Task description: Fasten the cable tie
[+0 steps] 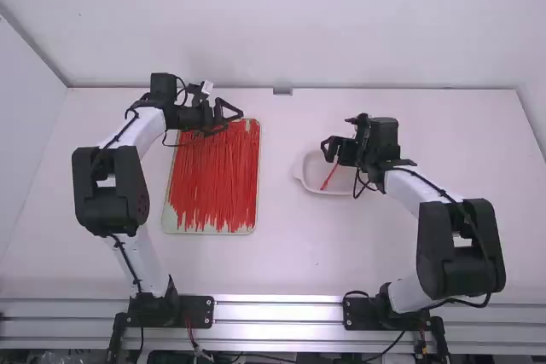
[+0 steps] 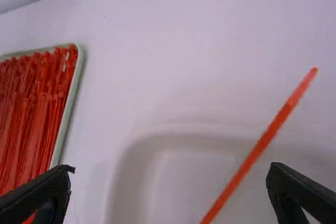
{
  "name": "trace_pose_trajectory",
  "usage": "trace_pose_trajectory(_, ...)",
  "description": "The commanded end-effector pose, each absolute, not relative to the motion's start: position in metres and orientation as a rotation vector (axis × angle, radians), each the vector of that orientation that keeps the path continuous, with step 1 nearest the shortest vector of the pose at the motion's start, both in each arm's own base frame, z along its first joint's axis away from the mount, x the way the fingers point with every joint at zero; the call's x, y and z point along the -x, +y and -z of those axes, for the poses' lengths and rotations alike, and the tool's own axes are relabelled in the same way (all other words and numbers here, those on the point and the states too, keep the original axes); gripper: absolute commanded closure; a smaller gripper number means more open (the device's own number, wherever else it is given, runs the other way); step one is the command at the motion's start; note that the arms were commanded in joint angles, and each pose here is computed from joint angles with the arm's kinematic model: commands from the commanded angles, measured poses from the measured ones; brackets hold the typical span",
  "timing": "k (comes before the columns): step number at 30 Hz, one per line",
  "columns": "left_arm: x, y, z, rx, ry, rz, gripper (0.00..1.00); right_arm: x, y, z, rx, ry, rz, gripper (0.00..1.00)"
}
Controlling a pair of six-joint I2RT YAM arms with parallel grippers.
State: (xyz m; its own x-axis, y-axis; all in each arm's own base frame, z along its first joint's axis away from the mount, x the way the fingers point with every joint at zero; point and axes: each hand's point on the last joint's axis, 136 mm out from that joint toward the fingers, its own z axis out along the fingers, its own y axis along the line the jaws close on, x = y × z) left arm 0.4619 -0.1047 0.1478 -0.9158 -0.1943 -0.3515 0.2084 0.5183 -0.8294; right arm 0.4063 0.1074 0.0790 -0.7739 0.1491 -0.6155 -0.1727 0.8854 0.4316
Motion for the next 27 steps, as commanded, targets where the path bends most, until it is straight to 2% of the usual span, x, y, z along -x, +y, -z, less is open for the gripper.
trace_pose_trajectory(1, -0.464, -0.109, -0.16, -0.087, 2.311, 1.388, 0.01, -0.419, 0.109, -0.108, 0.064, 2.322, -0.612, 0.0)
trace_pose_trajectory(8, -0.469, -0.109, -0.165, -0.138, 2.275, 1.355, 0.01, -0.427, 0.115, -0.131, 0.129, 2.319, -0.59, 0.0)
trace_pose_trajectory(19, -0.475, -0.092, -0.191, -0.19, 2.252, 1.077, 0.01, -0.445, 0.122, -0.163, 0.179, 2.23, -0.573, 0.0)
trace_pose_trajectory(27, -0.467, -0.089, -0.213, -0.213, 2.233, 1.022, 0.01, -0.445, 0.124, -0.175, 0.186, 2.236, -0.574, 0.0)
